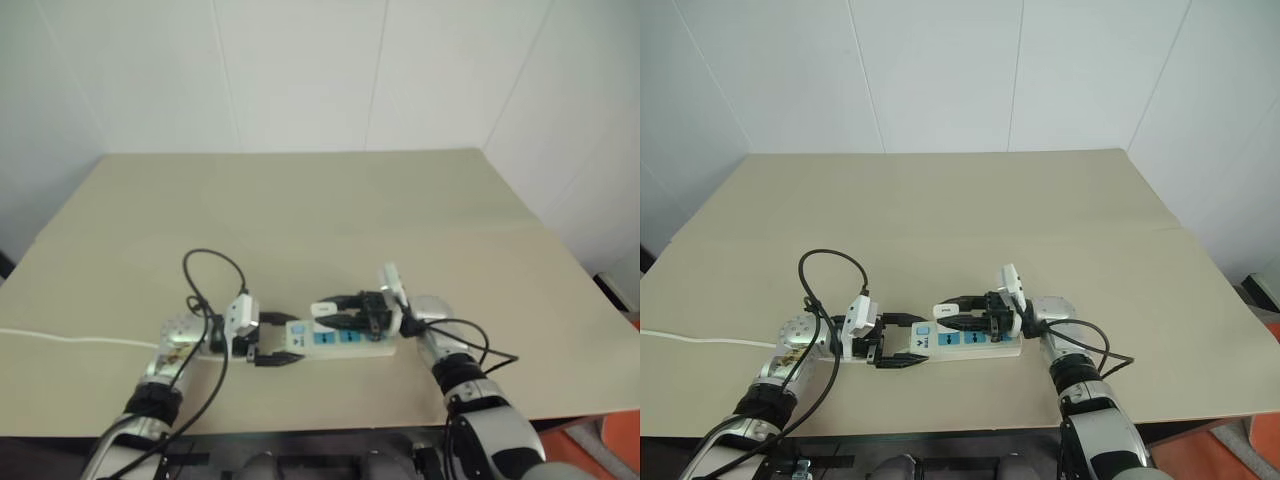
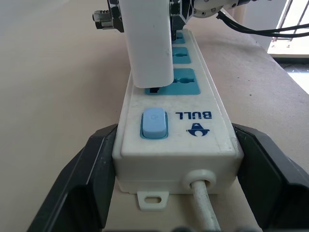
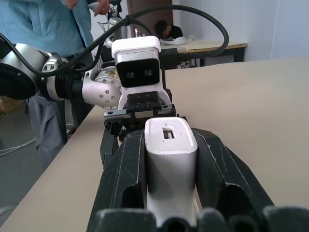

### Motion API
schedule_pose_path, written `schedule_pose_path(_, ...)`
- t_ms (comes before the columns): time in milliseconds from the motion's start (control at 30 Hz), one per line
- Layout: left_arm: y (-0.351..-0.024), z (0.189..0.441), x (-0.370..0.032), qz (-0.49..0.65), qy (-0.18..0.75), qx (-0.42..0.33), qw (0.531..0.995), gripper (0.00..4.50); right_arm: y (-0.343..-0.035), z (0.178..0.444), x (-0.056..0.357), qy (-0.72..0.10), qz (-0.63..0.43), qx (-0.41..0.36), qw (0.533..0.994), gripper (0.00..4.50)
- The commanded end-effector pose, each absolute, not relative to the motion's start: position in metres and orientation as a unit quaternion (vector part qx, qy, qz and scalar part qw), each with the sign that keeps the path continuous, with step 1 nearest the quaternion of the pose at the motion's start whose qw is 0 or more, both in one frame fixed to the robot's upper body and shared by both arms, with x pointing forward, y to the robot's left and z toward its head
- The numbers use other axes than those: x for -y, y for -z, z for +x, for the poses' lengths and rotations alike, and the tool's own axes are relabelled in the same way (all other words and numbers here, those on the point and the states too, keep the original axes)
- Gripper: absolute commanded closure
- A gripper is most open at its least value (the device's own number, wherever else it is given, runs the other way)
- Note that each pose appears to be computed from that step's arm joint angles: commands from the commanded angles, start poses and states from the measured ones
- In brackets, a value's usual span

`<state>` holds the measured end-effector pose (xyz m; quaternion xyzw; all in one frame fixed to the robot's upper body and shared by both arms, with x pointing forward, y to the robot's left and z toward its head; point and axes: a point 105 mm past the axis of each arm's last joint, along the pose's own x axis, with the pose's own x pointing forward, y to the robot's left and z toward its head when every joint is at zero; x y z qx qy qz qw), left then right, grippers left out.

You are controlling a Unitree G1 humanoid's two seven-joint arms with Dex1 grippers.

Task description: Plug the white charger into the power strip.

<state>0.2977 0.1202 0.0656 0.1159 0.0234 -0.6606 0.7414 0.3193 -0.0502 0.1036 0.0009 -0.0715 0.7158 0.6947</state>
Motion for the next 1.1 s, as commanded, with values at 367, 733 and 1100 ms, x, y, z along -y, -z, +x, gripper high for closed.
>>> schedule_pose_path(367, -0.054, 0.291, -0.123, 0.118, 0.661, -0.053, 0.739, 1.25, -0.045, 0.313, 0.066, -0.711, -0.024, -0.062, 0.7, 3.35)
schedule_pose_path(733, -0.053, 0.287, -0.126, 0.114, 0.656, -0.057, 0.744, 1.25, -0.021, 0.309, 0.091, -0.697, -0.061, -0.119, 0.705, 3.35)
schedule_pose_path(1100, -0.054, 0.288, -0.126, 0.113, 0.655, -0.058, 0.744, 1.25, -0.02, 0.309, 0.082, -0.709, -0.077, -0.13, 0.688, 2.44)
